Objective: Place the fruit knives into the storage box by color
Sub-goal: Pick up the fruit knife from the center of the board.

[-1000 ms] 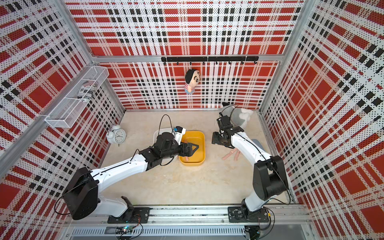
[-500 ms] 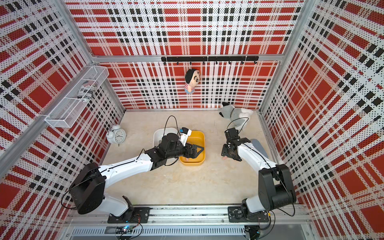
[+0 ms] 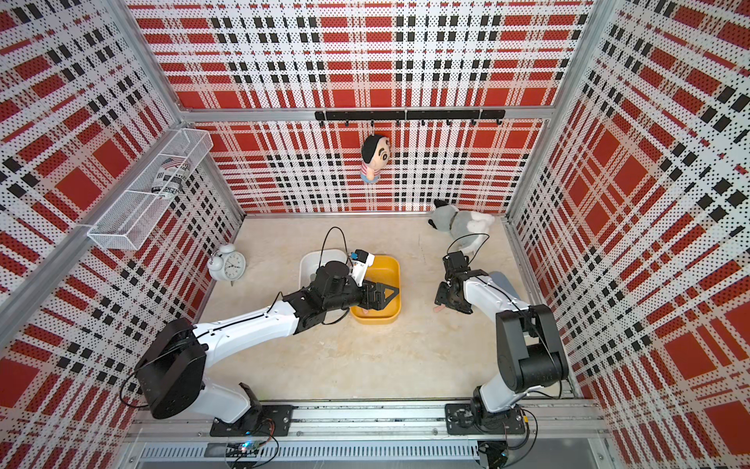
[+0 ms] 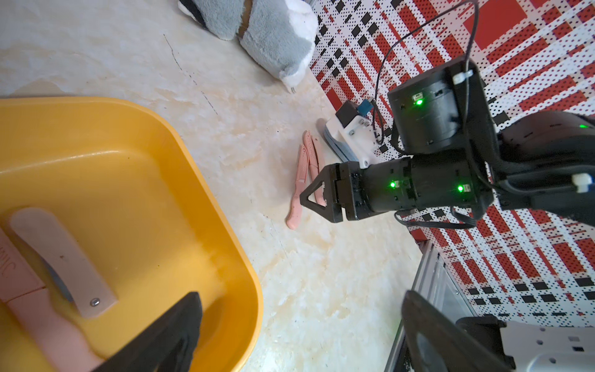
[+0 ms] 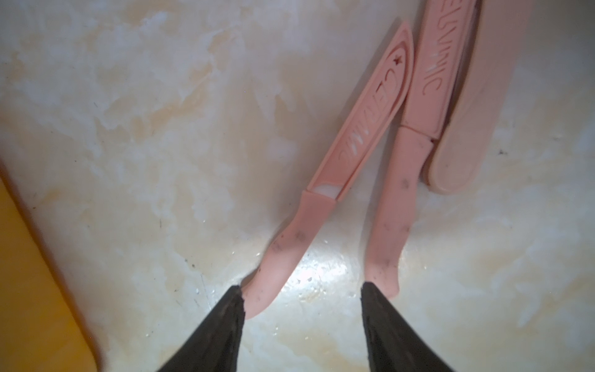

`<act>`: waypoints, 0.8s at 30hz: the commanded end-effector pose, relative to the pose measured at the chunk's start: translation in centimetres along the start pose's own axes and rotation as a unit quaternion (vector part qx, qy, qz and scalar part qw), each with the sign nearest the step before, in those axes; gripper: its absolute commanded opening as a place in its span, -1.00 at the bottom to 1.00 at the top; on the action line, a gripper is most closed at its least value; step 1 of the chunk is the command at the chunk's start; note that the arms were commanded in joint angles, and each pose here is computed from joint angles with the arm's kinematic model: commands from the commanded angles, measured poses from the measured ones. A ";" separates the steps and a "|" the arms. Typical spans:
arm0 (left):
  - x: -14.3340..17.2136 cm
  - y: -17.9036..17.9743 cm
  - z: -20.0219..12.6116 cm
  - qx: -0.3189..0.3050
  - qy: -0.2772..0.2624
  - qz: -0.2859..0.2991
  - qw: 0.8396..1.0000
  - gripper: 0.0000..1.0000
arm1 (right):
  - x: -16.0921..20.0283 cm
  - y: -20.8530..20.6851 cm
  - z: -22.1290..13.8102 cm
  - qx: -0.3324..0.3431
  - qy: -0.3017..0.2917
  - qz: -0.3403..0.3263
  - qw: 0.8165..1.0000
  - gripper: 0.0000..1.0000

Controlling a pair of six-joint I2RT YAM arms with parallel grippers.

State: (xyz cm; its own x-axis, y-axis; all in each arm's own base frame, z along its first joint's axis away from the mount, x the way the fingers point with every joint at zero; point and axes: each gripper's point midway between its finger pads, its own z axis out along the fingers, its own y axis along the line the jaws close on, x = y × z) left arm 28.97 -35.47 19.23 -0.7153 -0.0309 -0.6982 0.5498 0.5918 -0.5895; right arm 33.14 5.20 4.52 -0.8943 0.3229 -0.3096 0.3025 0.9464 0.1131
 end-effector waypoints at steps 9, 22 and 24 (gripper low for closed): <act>0.0 0.1 -0.4 0.001 -0.007 0.002 1.000 0.97 | -0.5 1.0 2.0 -0.018 0.015 0.002 1.000 0.21; -0.9 1.6 -1.7 -0.012 -0.022 -0.003 1.000 0.97 | -0.1 1.3 3.2 -0.013 0.047 -0.035 0.998 0.02; -1.0 1.8 -1.8 -0.014 -0.024 -0.004 1.000 0.97 | 0.1 1.3 3.4 -0.013 0.053 -0.041 0.998 -0.08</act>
State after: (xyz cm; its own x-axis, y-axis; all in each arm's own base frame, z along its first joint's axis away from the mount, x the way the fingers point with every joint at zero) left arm 29.87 -33.54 18.91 -0.7141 -0.0617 -0.6974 0.5220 0.6169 -0.5890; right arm 35.02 6.48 2.23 -0.9293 0.2673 -0.2548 0.2416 0.9619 0.1282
